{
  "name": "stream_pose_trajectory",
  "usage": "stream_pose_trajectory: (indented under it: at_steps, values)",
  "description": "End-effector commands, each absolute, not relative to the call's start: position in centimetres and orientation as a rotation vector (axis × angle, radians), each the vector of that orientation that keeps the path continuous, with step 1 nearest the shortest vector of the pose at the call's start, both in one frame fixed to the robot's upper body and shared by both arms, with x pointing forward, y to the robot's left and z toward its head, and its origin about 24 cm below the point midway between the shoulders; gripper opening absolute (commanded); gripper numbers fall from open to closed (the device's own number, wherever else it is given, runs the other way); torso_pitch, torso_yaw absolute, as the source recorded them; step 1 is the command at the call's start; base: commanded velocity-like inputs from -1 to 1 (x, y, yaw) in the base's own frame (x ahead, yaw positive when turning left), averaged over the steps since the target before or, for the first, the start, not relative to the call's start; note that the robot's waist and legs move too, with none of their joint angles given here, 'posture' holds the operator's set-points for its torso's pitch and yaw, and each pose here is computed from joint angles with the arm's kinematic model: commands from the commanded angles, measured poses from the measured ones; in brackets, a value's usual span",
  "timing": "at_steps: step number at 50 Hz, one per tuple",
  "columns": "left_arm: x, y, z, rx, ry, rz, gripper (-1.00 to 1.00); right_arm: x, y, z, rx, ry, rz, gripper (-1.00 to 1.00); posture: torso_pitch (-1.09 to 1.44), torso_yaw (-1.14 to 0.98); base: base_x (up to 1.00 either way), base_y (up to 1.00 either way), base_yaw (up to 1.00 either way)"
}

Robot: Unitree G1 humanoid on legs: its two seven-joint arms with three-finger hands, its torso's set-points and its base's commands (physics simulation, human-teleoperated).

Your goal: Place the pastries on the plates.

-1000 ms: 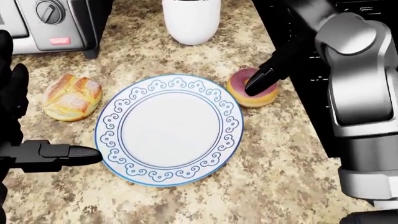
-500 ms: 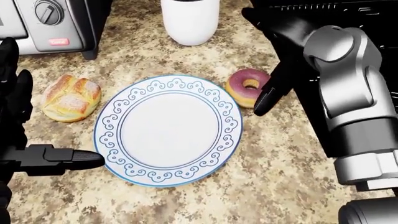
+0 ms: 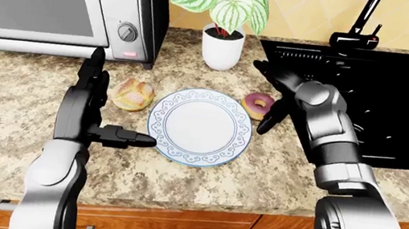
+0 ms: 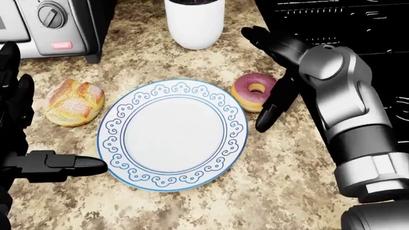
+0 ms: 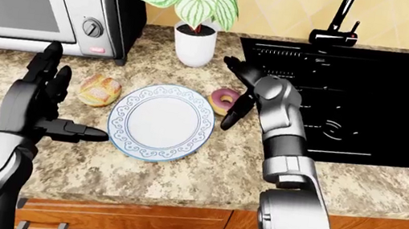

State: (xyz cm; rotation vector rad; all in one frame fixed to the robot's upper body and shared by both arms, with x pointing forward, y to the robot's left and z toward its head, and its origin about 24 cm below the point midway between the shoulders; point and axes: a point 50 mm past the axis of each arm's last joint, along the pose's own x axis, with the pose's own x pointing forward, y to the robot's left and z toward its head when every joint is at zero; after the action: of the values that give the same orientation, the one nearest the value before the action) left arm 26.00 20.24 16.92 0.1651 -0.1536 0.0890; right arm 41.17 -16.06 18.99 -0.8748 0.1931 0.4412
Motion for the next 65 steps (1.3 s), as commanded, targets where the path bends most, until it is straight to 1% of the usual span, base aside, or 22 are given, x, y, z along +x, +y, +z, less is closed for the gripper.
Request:
stream_pose_trajectory:
  at_steps: [1,7,9,10,11,12,15,16,17,18,22,23,28,30,31,32,33,36,46,54,57,65]
  values:
    - [25.7,20.1,18.4,0.181,-0.238,0.092,1.0,41.3,-15.8,21.0,-0.902,0.118,0.416,1.0,0.0,0.0,0.0,0.0,0.0]
    - [25.6,20.2,18.5,0.18,-0.239,0.095,1.0,41.3,-15.8,20.8,-0.903,0.127,0.427,1.0,0.0,0.0,0.0,0.0,0.0]
    - [25.6,20.3,18.5,0.181,-0.238,0.096,1.0,41.2,-15.8,20.8,-0.9,0.13,0.429,0.8,0.0,0.0,0.0,0.0,0.0]
    - [25.6,20.3,18.5,0.18,-0.237,0.096,1.0,41.2,-15.8,20.8,-0.899,0.13,0.43,0.43,0.0,0.0,0.0,0.0,0.0]
    - [25.6,20.3,18.4,0.179,-0.236,0.094,1.0,41.2,-15.8,20.7,-0.898,0.133,0.433,0.44,0.0,0.0,0.0,0.0,0.0]
    - [25.6,20.3,18.4,0.18,-0.234,0.095,1.0,41.2,-15.8,20.7,-0.894,0.134,0.433,0.18,0.0,0.0,0.0,0.0,0.0]
    - [25.5,20.3,18.5,0.179,-0.236,0.094,1.0,41.1,-15.8,20.8,-0.891,0.136,0.44,0.11,0.0,0.0,0.0,0.0,0.0]
    - [25.5,20.3,18.4,0.18,-0.235,0.095,1.0,41.1,-15.8,20.8,-0.89,0.135,0.438,0.02,0.0,0.0,0.0,0.0,0.0]
    - [25.5,20.3,18.4,0.179,-0.235,0.095,1.0,41.1,-15.8,20.8,-0.889,0.135,0.44,0.02,0.0,0.0,0.0,0.0,0.0]
    - [25.5,20.3,18.4,0.179,-0.236,0.094,1.0,41.1,-15.7,20.8,-0.888,0.135,0.44,-0.1,0.0,0.0,0.0,0.0,0.0]
    - [25.5,20.3,18.4,0.18,-0.235,0.096,1.0,41.1,-15.7,20.8,-0.886,0.135,0.442,-0.15,0.0,0.0,0.0,0.0,0.0]
    - [25.5,20.3,18.5,0.18,-0.236,0.096,1.0,41.0,-15.7,20.8,-0.887,0.136,0.443,-0.22,0.0,0.0,0.0,0.0,0.0]
    - [25.5,20.4,18.5,0.182,-0.235,0.099,1.0,41.1,-15.8,21.1,-0.887,0.124,0.429,-0.37,0.0,0.0,0.0,0.0,0.0]
    - [25.5,20.4,18.5,0.182,-0.234,0.101,1.0,41.2,-15.8,21.5,-0.889,0.104,0.413,-0.48,0.0,0.0,0.0,0.0,0.0]
    - [25.5,20.4,18.5,0.182,-0.235,0.102,1.0,41.2,-15.8,21.7,-0.887,0.096,0.408,-0.59,0.0,0.0,0.0,0.0,0.0]
    - [25.5,20.4,18.5,0.182,-0.234,0.102,1.0,41.2,-15.8,21.7,-0.888,0.093,0.406,-0.65,0.0,0.0,0.0,0.0,0.0]
    - [25.5,20.4,18.5,0.183,-0.235,0.103,1.0,41.1,-15.7,21.9,-0.89,0.088,0.405,-0.84,0.0,0.0,0.0,0.0,0.0]
    - [25.5,20.5,18.6,0.182,-0.236,0.105,1.0,41.2,-15.8,22.9,-0.895,0.065,0.387,-1.0,0.0,0.0,0.0,0.0,0.0]
    - [25.6,20.4,19.0,0.183,-0.24,0.106,1.0,40.3,-14.8,26.7,-0.918,-0.029,0.38,-1.0,0.0,0.0,0.0,0.0,0.0]
    - [25.5,20.4,18.7,0.187,-0.232,0.107,1.0,38.9,-13.0,27.8,-0.943,-0.075,0.424,-1.0,0.0,0.0,0.0,0.0,0.0]
    - [25.5,20.4,18.5,0.188,-0.229,0.109,1.0,38.4,-12.0,28.1,-0.944,-0.095,0.457,-1.0,0.0,0.0,0.0,0.0,0.0]
    - [25.5,20.4,18.3,0.189,-0.226,0.109,1.0,36.2,-7.6,28.4,-0.976,-0.169,0.633,-1.0,0.0,0.0,0.0,0.0,0.0]
